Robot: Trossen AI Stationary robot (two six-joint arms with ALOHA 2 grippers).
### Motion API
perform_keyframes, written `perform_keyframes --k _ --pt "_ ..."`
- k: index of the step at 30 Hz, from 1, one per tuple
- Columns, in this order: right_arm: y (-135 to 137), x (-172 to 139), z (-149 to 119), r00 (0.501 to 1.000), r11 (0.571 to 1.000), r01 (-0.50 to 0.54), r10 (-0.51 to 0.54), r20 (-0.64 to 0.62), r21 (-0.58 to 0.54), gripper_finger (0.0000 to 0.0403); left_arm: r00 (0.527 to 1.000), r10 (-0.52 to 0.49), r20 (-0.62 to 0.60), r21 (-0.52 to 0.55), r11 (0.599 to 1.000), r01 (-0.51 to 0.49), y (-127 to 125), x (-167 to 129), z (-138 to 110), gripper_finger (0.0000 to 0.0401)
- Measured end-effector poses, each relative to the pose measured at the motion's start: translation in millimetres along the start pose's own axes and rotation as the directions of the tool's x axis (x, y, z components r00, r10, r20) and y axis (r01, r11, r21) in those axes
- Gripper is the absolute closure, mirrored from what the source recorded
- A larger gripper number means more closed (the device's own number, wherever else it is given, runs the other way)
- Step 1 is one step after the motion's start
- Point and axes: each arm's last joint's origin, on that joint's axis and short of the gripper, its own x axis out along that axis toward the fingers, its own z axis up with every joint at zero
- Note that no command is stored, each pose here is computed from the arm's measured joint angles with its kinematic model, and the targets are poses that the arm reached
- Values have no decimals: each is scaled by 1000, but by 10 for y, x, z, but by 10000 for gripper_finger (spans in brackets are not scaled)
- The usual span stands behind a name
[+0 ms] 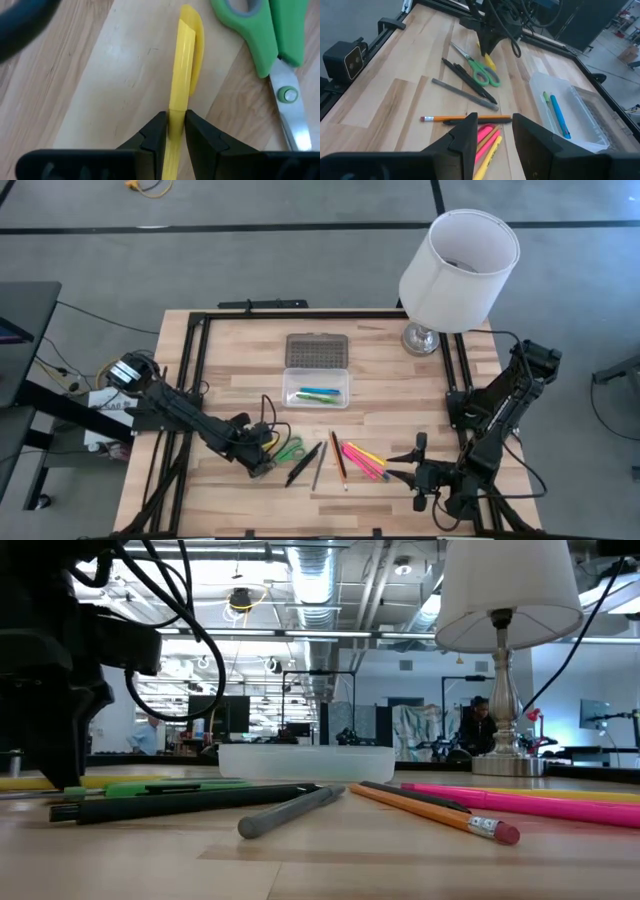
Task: Pick & place school supplies into a supply box
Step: Put the left yellow pen into the black supply box
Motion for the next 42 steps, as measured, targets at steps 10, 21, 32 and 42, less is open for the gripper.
perform_keyframes --k 10,21,32,42 --pt "-1 0 -3 1000 1000 -1 1 -3 5 285 998 28 47 66 997 -31 94 -122 -21 303" --pt "-1 0 -4 1000 1000 -1 1 -3 4 285 995 36 95 179 982 -53 100 -125 18 238" --pt "1 0 -6 1000 1000 -8 8 -7 4 285 996 -58 74 260 965 37 131 -76 182 234" --pt "51 38 -67 999 999 -14 13 -31 -30 285 992 -111 59 301 950 88 183 -29 249 234"
